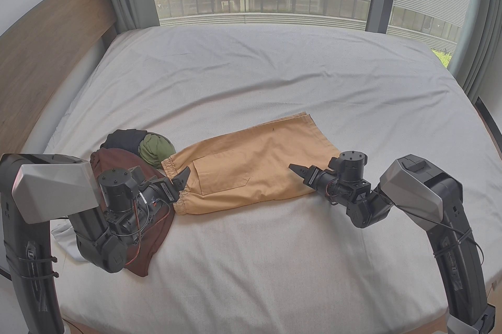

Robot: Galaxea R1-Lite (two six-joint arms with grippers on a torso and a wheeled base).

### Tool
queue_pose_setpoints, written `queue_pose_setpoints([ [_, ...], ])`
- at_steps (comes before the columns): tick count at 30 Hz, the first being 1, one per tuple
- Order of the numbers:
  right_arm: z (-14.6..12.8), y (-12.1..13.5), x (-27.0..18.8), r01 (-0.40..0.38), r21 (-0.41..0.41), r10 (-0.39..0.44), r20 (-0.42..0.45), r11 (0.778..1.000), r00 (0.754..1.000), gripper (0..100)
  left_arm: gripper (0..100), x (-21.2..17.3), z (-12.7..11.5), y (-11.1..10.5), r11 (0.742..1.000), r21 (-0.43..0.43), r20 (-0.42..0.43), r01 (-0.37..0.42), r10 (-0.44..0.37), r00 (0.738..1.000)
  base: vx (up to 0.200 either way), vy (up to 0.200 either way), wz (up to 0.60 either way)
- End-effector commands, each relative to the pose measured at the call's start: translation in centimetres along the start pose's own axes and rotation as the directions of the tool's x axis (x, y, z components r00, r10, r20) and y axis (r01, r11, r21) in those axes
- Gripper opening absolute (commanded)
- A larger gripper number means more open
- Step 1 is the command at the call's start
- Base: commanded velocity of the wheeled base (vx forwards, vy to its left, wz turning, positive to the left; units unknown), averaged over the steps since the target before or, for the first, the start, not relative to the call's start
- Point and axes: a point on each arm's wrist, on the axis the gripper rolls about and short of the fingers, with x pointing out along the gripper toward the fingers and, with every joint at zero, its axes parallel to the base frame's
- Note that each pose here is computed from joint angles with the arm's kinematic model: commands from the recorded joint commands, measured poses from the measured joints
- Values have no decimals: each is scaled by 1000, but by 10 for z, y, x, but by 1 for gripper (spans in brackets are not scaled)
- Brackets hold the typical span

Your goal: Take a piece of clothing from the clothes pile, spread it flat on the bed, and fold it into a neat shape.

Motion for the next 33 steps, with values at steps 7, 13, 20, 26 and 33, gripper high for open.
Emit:
queue_pose_setpoints([
  [7, -7, -6, 1, 14, 6, -14, -17, 1000, 1000, 0, 100, 0, -1, 0, 1000, -3, -2, -1, 1, 1000, 0, 0, 0],
  [13, -10, -2, -9, 22, 1, -22, -34, 1000, 999, 0, 100, 0, -1, 1, 1000, -3, -2, -1, 1, 1000, 0, 0, 0],
  [20, 0, 11, -31, 15, -23, -15, -22, 1000, 1000, 0, 100, 1, 1, 5, 1000, -7, 2, -12, 12, 1000, 0, 0, 0],
  [26, 2, 20, -55, 49, -57, -51, -30, 997, 998, 0, 100, 2, -1, 7, 1000, -7, -2, -17, 17, 1000, 0, 0, 0],
  [33, -3, 24, -80, 79, -99, -84, -49, 992, 995, 0, 100, 2, 1, 12, 1000, -9, 0, -26, 26, 1000, 0, 0, 0],
])
